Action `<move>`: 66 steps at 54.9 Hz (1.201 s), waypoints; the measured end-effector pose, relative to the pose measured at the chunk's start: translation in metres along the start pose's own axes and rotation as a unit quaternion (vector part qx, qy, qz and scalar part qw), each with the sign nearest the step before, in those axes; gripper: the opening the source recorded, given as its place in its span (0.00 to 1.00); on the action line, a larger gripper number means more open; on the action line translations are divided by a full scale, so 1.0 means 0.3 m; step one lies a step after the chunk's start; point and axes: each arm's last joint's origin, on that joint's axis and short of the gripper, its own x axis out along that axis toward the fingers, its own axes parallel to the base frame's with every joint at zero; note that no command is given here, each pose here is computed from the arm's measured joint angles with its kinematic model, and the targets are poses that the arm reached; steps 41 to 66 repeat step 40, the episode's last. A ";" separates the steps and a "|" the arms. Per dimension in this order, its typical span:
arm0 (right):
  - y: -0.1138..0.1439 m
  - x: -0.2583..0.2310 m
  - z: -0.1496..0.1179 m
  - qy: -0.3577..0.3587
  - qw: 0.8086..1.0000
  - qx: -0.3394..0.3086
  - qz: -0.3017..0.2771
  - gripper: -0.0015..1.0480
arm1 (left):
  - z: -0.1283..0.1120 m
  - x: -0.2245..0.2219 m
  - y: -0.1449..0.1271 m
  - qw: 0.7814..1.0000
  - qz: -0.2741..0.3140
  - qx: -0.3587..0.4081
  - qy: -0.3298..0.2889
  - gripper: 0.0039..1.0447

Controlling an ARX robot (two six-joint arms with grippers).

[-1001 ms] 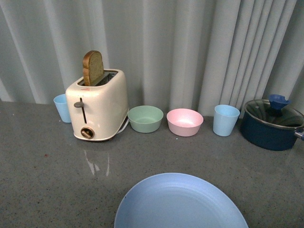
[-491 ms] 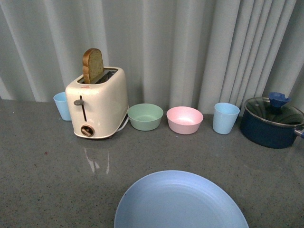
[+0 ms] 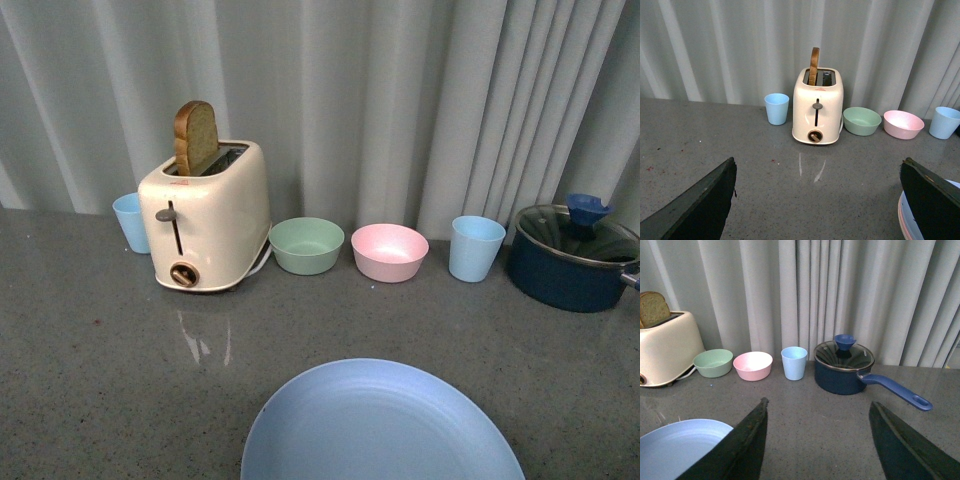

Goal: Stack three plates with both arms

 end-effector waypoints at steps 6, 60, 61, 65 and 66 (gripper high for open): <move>0.000 0.000 0.000 0.000 1.000 0.000 0.000 0.87 | 0.000 0.000 0.000 1.000 0.000 0.000 0.000 0.94; 0.000 0.000 0.000 0.000 1.000 0.000 0.000 0.93 | 0.000 0.000 0.000 1.000 0.000 0.000 0.000 0.94; 0.000 0.000 0.000 0.000 1.000 0.000 0.000 0.93 | 0.000 0.000 0.000 1.000 0.000 0.000 0.000 0.94; 0.000 0.000 0.000 0.000 1.000 0.000 0.000 0.93 | 0.000 0.000 0.000 1.000 0.000 0.000 0.000 0.94; 0.000 0.000 0.000 0.000 1.000 0.000 0.000 0.93 | 0.000 0.000 0.000 1.000 0.000 0.000 0.000 0.94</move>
